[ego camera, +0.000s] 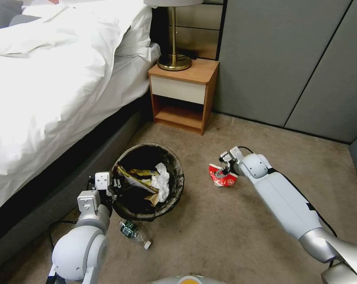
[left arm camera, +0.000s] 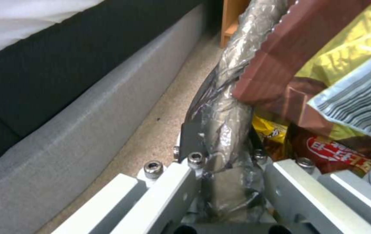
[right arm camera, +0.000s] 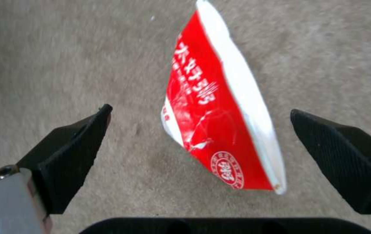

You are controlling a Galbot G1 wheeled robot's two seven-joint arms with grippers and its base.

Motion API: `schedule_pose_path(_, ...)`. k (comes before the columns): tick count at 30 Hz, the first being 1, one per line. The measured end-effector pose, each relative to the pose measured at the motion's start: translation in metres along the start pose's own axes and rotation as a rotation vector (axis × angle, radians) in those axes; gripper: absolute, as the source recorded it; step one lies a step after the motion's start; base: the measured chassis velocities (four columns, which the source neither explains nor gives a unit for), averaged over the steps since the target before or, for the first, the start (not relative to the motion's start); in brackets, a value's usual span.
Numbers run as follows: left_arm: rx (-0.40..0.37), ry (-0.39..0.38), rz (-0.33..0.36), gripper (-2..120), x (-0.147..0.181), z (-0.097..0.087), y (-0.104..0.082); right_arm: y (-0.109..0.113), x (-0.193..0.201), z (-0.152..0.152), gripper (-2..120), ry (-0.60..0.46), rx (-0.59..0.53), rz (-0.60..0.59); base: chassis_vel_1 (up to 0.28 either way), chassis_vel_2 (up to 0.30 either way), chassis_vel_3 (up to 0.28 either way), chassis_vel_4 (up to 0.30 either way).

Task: Pick up the trash bin, then pick up the garbage from the floor and place it into the trash bin.

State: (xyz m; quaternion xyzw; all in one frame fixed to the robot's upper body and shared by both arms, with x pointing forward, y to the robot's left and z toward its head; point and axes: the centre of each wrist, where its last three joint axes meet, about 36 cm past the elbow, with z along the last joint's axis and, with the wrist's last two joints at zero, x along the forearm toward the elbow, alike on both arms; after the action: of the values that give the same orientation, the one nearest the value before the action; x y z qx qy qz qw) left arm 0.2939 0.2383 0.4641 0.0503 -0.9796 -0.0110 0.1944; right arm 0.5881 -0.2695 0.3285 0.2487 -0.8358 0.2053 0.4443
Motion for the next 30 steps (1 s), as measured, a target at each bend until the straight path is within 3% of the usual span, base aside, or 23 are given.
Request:
schedule_pose_path(5,0.0,0.003,-0.001,0,0.0,0.001,0.0,-0.012,-0.005,0.016,100,0.023,0.032,-0.051,0.0,0.0,0.0,0.0)
schedule_pose_path(21,-0.009,0.009,0.0,0,0.002,0.004,-0.001,-0.042,-0.012,0.027,100,0.029,0.005,-0.009,0.0,0.0,0.0,0.0)
schedule_pose_path(30,-0.015,0.016,0.003,0,0.0,0.006,-0.003,-0.046,-0.021,0.031,100,0.029,-0.009,-0.004,0.0,0.0,0.0,0.0)
